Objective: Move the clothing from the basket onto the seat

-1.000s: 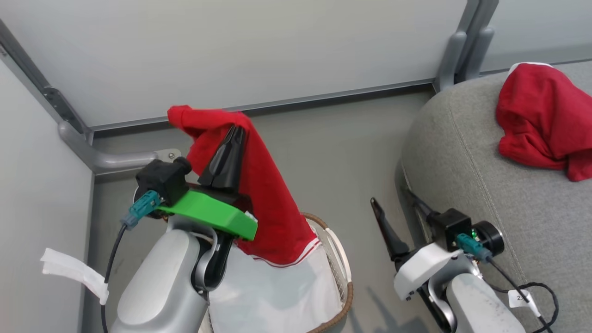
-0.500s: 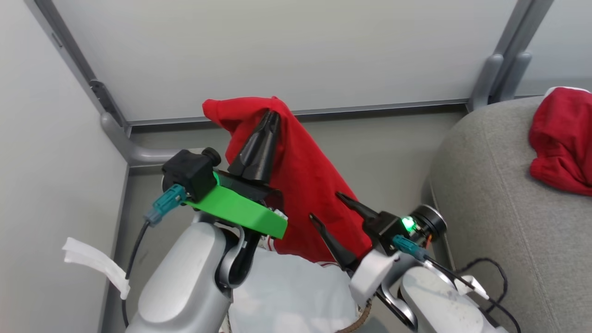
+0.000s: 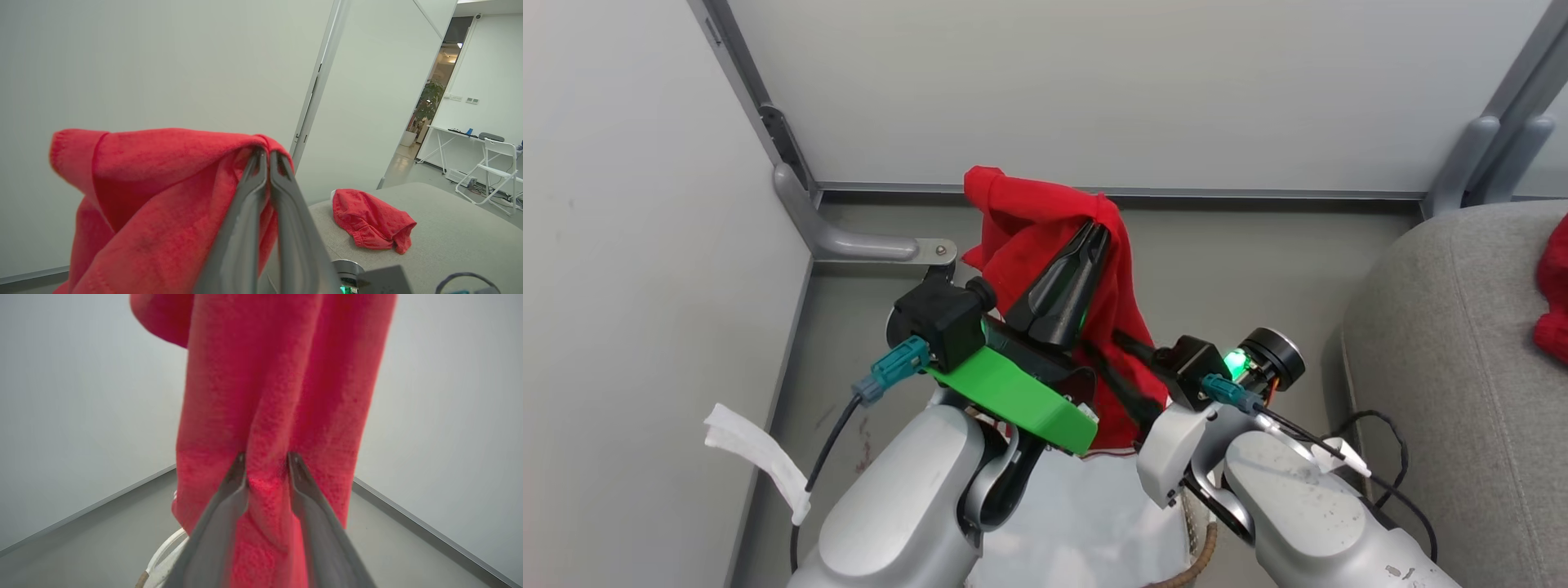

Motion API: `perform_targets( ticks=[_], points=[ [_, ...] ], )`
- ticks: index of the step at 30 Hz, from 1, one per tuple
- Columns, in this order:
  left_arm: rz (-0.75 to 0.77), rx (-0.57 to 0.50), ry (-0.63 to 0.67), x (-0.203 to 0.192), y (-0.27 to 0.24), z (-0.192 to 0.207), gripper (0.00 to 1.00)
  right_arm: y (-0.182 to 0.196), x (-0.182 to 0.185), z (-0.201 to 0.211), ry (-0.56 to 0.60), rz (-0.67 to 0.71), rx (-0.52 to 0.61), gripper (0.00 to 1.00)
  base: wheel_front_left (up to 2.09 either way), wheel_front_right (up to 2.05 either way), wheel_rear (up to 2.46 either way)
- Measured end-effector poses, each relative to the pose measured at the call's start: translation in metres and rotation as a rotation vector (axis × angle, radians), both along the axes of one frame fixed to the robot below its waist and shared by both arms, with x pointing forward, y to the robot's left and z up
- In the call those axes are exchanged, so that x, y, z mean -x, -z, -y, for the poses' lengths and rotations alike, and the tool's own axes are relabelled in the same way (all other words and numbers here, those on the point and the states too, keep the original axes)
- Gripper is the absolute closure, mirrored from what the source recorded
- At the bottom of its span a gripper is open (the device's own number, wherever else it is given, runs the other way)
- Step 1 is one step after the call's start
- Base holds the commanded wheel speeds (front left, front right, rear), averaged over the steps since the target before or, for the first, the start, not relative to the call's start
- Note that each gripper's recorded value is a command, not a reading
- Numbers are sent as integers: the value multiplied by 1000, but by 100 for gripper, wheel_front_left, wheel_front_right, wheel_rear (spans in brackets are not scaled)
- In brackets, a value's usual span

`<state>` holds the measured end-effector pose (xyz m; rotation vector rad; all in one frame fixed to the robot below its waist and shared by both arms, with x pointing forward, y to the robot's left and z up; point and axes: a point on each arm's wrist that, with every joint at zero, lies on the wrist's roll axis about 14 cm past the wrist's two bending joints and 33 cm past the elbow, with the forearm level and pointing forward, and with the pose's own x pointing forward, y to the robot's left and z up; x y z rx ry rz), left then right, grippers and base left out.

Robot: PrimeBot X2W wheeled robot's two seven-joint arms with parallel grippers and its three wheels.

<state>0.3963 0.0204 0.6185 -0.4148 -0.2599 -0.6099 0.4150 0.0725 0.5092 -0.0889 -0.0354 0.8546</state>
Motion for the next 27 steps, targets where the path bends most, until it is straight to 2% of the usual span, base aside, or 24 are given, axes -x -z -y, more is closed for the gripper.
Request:
perform_targets(
  ticks=[7, 13, 14, 15, 16, 27],
  points=[
    [-20, 0, -24, -4, 6, -8, 100, 4, -2, -9, -20, -27, -15, 100, 0, 0, 0],
    [-19, 12, -32, -10, 5, -10, 100, -1, -7, 1, 14, -25, -40, 100, 0, 0, 0],
    [-20, 12, -29, -11, 5, -9, 96, -2, -8, 3, 20, -24, -44, 100, 0, 0, 0],
    [-21, 7, -28, -11, 7, -7, 67, -2, -8, 5, 28, -26, -49, 100, 0, 0, 0],
    [-26, 0, -26, -12, 10, -6, 0, -1, -8, 8, 37, -29, -52, 100, 0, 0, 0],
    [-76, -96, 10, -26, 47, 11, 0, -10, -8, 63, 196, -27, -141, 100, 0, 0, 0]
  ],
)
